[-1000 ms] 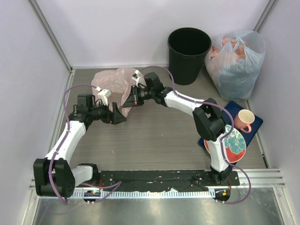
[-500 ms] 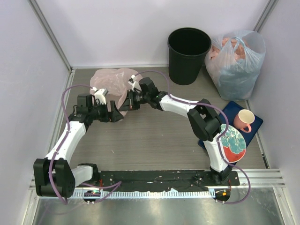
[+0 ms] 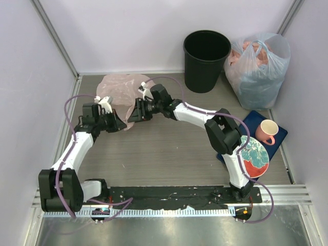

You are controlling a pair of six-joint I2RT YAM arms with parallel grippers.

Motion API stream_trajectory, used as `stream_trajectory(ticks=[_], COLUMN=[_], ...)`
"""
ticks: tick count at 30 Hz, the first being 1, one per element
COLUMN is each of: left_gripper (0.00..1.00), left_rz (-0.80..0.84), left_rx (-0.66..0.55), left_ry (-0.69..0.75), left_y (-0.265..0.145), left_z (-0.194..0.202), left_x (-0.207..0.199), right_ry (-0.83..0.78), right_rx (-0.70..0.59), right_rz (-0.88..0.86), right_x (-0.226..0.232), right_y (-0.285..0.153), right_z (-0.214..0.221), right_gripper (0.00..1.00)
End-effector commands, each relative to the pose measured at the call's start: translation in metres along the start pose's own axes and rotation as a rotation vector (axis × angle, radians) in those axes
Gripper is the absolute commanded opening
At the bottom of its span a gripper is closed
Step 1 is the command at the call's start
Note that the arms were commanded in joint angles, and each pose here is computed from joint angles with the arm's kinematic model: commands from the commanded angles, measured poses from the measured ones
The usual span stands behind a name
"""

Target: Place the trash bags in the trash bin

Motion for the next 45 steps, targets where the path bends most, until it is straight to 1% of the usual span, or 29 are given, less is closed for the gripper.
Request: stream_trajectory(ticks=[1, 2, 3, 4, 5, 6, 7, 8, 9, 11, 12, 13, 14, 16, 17, 19, 20, 22, 23, 27, 32, 33, 36, 37, 39, 40, 42, 43, 45], left_gripper=[0.0, 0.0, 0.0, 0.0, 0.0, 0.0, 0.0, 0.0, 0.0, 0.0, 0.0, 0.0, 0.0, 0.0, 0.0, 0.0, 0.0, 0.0, 0.0, 0.0, 0.0, 0.0, 0.0, 0.0, 0.0, 0.0, 0.0, 0.0, 0.0], left_rz=[-0.093, -0.118, -0.174, -0.201, -0.231, -0.291, -0.318, -0.343, -0.359, -0.382, -0.386, -0.392, -0.388, -0.383, -0.377, -0.369, -0.36, -0.362, -0.36, -0.359, -0.346, -0.342, -0.344, -0.339, -0.342, -0.342, -0.343, -0.342, -0.343], left_rx=[-0.105, -0.114, -0.124, -0.125, -0.131, -0.142, -0.15, -0.161, -0.162, -0.177, -0.175, -0.184, -0.183, -0.181, -0.182, -0.185, -0.186, -0.184, -0.183, -0.179, -0.157, -0.152, -0.15, -0.149, -0.155, -0.159, -0.163, -0.166, -0.17], left_ry=[-0.029, -0.037, -0.035, -0.034, -0.03, -0.016, -0.007, 0.0, 0.018, 0.035, 0.039, 0.038, 0.04, 0.033, 0.032, 0.031, 0.035, 0.042, 0.047, 0.059, 0.051, 0.051, 0.055, 0.057, 0.064, 0.066, 0.068, 0.07, 0.072], left_y=[-0.011, -0.014, -0.016, -0.017, -0.018, -0.02, -0.022, -0.023, -0.024, -0.026, -0.025, -0.026, -0.025, -0.024, -0.023, -0.022, -0.022, -0.022, -0.021, -0.021, -0.018, -0.018, -0.019, -0.019, -0.021, -0.021, -0.023, -0.024, -0.025], left_z=[-0.011, -0.012, -0.012, -0.012, -0.013, -0.015, -0.016, -0.019, -0.02, -0.024, -0.025, -0.028, -0.029, -0.032, -0.032, -0.035, -0.036, -0.038, -0.039, -0.041, -0.038, -0.037, -0.036, -0.036, -0.038, -0.039, -0.041, -0.042, -0.044], left_x=[0.016, 0.02, 0.024, 0.026, 0.029, 0.033, 0.036, 0.039, 0.041, 0.043, 0.045, 0.046, 0.045, 0.046, 0.046, 0.046, 0.044, 0.046, 0.046, 0.047, 0.048, 0.047, 0.047, 0.046, 0.046, 0.045, 0.045, 0.044, 0.043], right_ry=[-0.217, -0.286, -0.294, -0.322, -0.382, -0.457, -0.5, -0.57, -0.644, -0.753, -0.837, -0.871, -0.917, -0.983, -1.006, -1.041, -1.029, -1.06, -1.045, -1.022, -0.992, -0.985, -0.983, -0.988, -0.989, -1.006, -1.003, -1.012, -1.008], right_rx=[-0.104, -0.124, -0.125, -0.124, -0.143, -0.113, -0.117, -0.149, -0.116, -0.153, -0.13, -0.159, -0.186, -0.168, -0.194, -0.175, -0.169, -0.144, -0.126, -0.089, -0.063, -0.052, -0.032, -0.025, 0.0, 0.001, 0.027, 0.037, 0.054], right_rz=[0.018, 0.034, 0.09, 0.116, 0.131, 0.228, 0.275, 0.309, 0.375, 0.466, 0.513, 0.607, 0.653, 0.78, 0.856, 0.964, 1.032, 1.084, 1.113, 1.176, 1.202, 1.198, 1.171, 1.13, 1.084, 1.029, 0.998, 0.985, 0.955], right_x=[0.045, 0.051, 0.047, 0.048, 0.061, 0.054, 0.058, 0.07, 0.068, 0.078, 0.077, 0.075, 0.082, 0.073, 0.074, 0.066, 0.056, 0.048, 0.037, 0.009, -0.016, -0.022, -0.025, -0.025, -0.024, -0.019, -0.018, -0.016, -0.015], right_y=[-0.053, -0.062, -0.078, -0.087, -0.098, -0.114, -0.123, -0.136, -0.152, -0.178, -0.188, -0.202, -0.213, -0.23, -0.242, -0.259, -0.271, -0.284, -0.292, -0.307, -0.31, -0.31, -0.308, -0.305, -0.303, -0.3, -0.3, -0.3, -0.299], right_z=[-0.04, -0.049, -0.055, -0.059, -0.07, -0.072, -0.077, -0.087, -0.089, -0.103, -0.106, -0.114, -0.122, -0.135, -0.144, -0.154, -0.162, -0.171, -0.174, -0.185, -0.193, -0.193, -0.191, -0.189, -0.184, -0.182, -0.177, -0.175, -0.171], right_gripper=[0.58, 0.62, 0.67, 0.68, 0.7, 0.72, 0.73, 0.77, 0.79, 0.86, 0.87, 0.87, 0.88, 0.88, 0.88, 0.89, 0.89, 0.89, 0.89, 0.86, 0.84, 0.82, 0.71, 0.64, 0.57, 0.48, 0.37, 0.24, 0.14])
Point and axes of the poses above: each gripper's point midway between its finger pads, its own y axis out along the fingers, its own x axis along the line the jaws close on, z = x × y, the point moved 9 cm from there along -y, back along the fingers, and after that the axes turned 7 degrees about y, right-handed, at the moved point
